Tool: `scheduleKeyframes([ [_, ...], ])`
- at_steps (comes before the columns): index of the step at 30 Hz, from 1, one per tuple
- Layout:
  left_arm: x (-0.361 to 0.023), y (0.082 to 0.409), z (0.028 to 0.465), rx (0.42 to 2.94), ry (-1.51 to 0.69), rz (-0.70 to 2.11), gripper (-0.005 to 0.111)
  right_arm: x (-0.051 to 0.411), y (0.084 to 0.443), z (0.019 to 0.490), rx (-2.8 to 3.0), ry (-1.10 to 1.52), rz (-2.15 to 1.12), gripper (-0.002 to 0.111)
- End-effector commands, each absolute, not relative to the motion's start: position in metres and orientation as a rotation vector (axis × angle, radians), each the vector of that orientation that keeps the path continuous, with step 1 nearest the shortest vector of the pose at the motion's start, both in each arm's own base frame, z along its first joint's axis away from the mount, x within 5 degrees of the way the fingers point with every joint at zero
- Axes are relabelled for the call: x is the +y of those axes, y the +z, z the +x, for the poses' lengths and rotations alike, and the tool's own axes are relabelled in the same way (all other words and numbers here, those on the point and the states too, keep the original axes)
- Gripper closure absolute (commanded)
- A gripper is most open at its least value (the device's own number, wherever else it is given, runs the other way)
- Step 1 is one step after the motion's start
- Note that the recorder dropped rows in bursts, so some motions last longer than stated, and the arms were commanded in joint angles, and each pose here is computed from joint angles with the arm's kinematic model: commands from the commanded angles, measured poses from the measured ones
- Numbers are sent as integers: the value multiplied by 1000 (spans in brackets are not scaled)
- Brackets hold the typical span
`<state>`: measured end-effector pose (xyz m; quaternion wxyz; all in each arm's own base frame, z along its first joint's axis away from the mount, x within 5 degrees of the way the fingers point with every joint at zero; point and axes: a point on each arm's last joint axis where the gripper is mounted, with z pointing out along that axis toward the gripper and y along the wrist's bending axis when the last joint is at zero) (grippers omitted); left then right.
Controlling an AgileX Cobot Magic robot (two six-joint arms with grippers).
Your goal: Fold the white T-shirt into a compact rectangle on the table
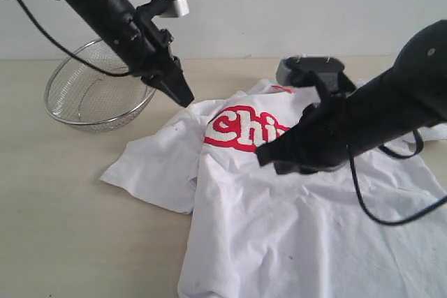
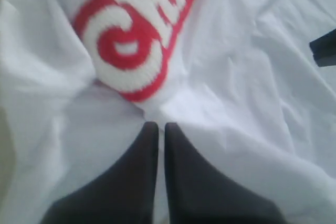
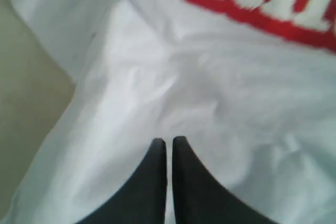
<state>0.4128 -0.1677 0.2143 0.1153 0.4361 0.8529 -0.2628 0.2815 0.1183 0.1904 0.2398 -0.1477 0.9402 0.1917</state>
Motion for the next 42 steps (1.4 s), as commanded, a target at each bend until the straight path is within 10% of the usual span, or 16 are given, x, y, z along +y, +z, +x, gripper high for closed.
scheduleKeyframes([
  [1,-158,195,379,2572,-804,1301,102,156,178,246,2598,572,-562,109],
  [27,-140,90,368,2716,-550,993,102,176,162,221,2593,538,-577,109],
  [42,-83,112,416,2684,-274,704,102,175,163,223,2574,524,-575,109],
])
